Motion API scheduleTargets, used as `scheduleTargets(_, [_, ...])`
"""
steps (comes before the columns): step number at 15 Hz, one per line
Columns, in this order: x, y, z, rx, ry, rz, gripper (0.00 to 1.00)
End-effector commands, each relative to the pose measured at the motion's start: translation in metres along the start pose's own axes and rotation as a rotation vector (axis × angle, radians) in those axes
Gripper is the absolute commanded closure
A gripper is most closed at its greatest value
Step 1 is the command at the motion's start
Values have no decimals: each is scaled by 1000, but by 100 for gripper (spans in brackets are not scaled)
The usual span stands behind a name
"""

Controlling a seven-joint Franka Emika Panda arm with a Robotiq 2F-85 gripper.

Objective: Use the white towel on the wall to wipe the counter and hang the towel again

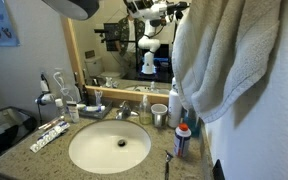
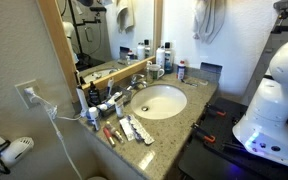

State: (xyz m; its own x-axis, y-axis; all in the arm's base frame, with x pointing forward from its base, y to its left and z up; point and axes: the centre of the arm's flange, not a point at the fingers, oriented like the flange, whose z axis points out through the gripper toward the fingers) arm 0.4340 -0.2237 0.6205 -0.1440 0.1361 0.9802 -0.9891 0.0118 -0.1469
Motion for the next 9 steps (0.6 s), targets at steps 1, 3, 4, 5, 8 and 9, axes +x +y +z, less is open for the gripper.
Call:
scheduleTargets(1, [50,-10,-21,-3,69,62,99])
scheduleTargets(3, [73,-17,-29,-8,101,93,99])
scheduleTargets(4, [85,-20,-31,-14,120,107,99])
scheduleTargets(5, [95,-22,-32,-18,132,116,99])
scheduleTargets(8, [124,-26,-32,-39,175,134,99])
scheduleTargets(9, [132,-27,-33,-40,190,142,99])
